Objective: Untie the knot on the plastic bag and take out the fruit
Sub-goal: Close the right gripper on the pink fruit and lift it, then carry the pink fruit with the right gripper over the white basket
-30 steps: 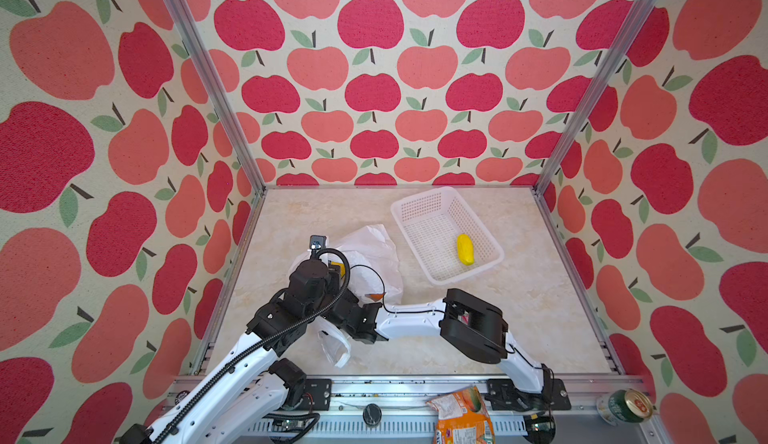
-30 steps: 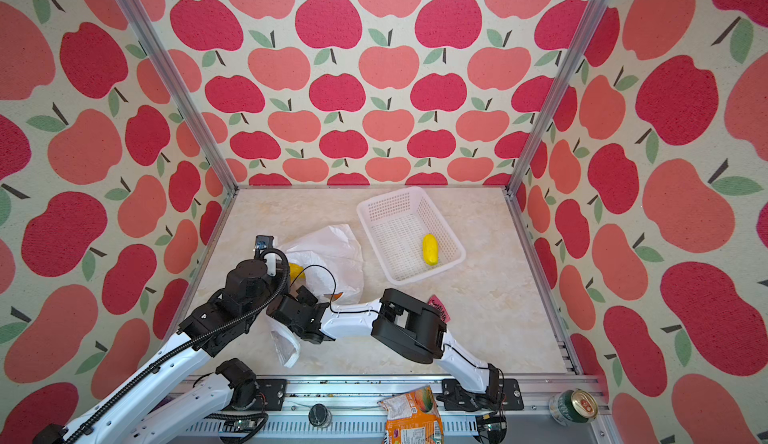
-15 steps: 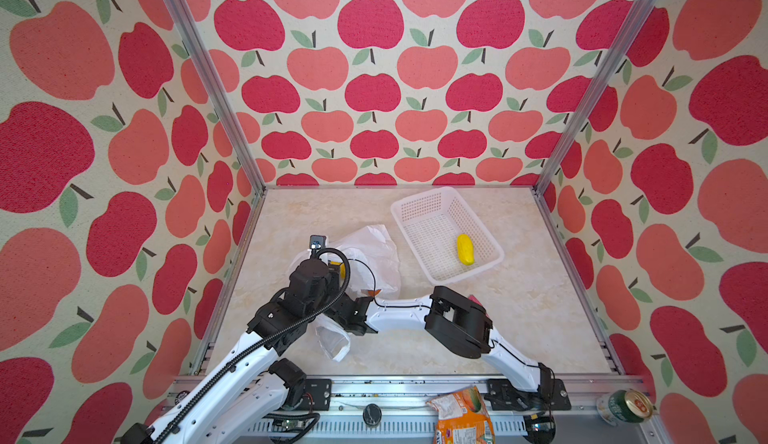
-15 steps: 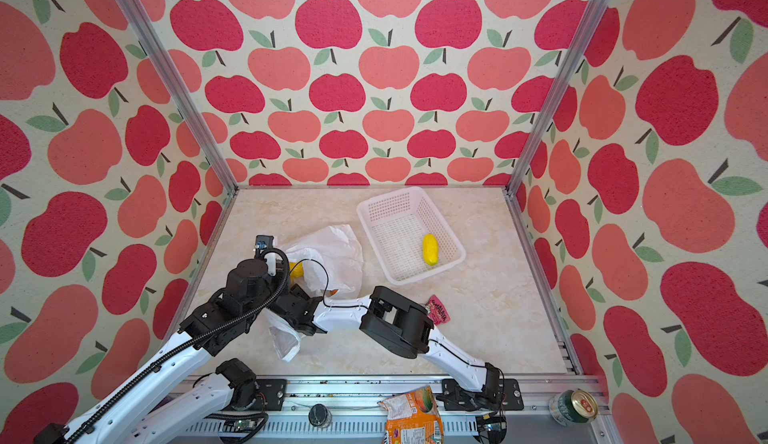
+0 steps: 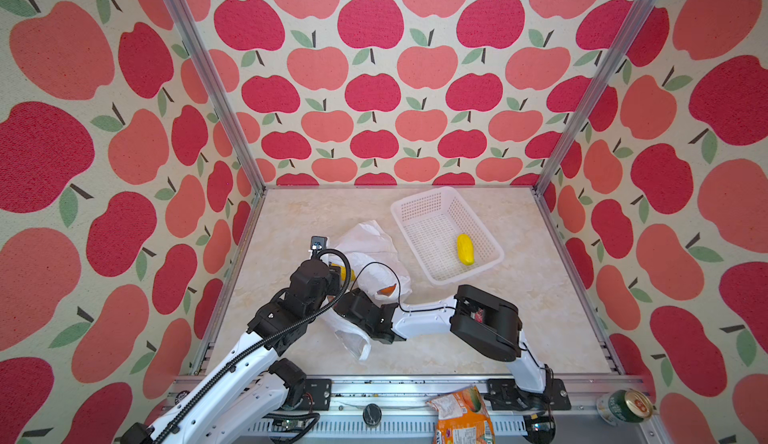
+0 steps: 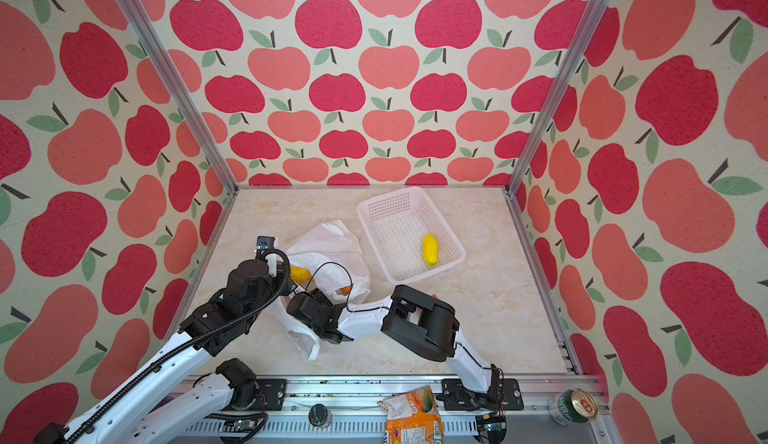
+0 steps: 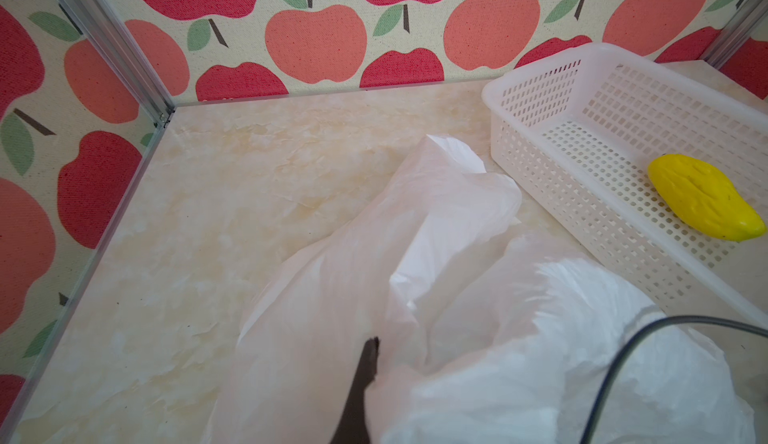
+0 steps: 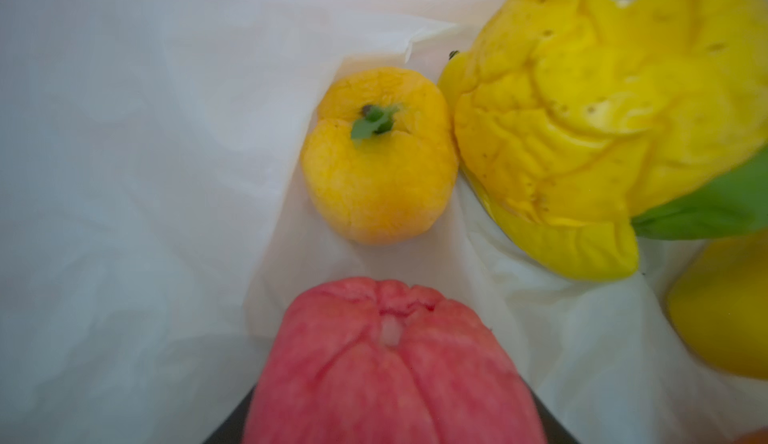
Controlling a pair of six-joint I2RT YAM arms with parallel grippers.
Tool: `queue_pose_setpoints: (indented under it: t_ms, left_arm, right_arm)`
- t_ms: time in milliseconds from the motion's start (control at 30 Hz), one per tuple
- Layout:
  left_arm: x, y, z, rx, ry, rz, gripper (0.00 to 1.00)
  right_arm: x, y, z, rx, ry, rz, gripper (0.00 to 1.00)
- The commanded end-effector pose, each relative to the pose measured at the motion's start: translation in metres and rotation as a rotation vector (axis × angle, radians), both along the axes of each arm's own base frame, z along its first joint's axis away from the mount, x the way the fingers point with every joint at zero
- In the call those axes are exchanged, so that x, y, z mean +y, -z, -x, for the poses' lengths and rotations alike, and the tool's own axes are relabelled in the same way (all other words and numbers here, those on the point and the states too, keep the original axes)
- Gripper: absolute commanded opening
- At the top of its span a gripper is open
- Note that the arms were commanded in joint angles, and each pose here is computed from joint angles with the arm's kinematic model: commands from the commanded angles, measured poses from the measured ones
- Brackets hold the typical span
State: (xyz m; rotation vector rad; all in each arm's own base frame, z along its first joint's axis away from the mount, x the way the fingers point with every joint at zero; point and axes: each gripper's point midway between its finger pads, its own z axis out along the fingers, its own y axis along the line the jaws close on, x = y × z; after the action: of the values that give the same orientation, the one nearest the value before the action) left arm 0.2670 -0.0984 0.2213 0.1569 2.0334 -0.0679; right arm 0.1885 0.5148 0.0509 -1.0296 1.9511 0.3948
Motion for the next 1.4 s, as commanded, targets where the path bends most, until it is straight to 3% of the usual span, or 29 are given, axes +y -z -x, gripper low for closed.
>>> queue_pose_setpoints:
  t_ms: [0, 267, 567, 733, 833, 967, 1067, 1233, 1367]
  left_arm:
    - [0.003, 0.006, 0.003, 0.02, -0.013, -0.003, 0.0]
    - [0.006, 0.007, 0.002, 0.023, -0.028, -0.008, 0.0]
    - [0.006, 0.007, 0.001, 0.022, -0.027, -0.01, 0.0]
    - [0.005, 0.007, 0.001, 0.021, -0.023, -0.007, 0.0]
    - [0.005, 0.007, 0.001, 0.02, -0.021, -0.007, 0.0]
    - [0.004, 0.006, 0.001, 0.02, -0.016, -0.004, 0.0]
    - [0.004, 0.006, 0.001, 0.02, -0.014, -0.002, 0.0]
    - [0.003, 0.007, 0.001, 0.024, -0.012, -0.003, 0.0]
    - [0.003, 0.007, 0.002, 0.023, -0.009, -0.001, 0.0]
  right_arm:
    - [-0.008, -0.041, -0.005, -0.085, 0.037, -0.112, 0.37]
    - [-0.035, -0.063, 0.004, -0.147, 0.041, -0.202, 0.35]
    - [-0.042, -0.103, 0.04, -0.245, -0.089, -0.262, 0.28]
    - [-0.058, -0.161, 0.073, -0.325, -0.19, -0.352, 0.28]
    - [-0.079, -0.189, 0.076, -0.37, -0.185, -0.384, 0.28]
    - [-0.121, -0.213, 0.053, -0.442, -0.054, -0.388, 0.28]
    - [-0.155, -0.209, 0.02, -0.404, 0.062, -0.38, 0.29]
    - [-0.222, -0.169, -0.059, -0.146, 0.316, -0.329, 0.27]
    - [-0.268, -0.131, -0.103, 0.05, 0.493, -0.242, 0.22]
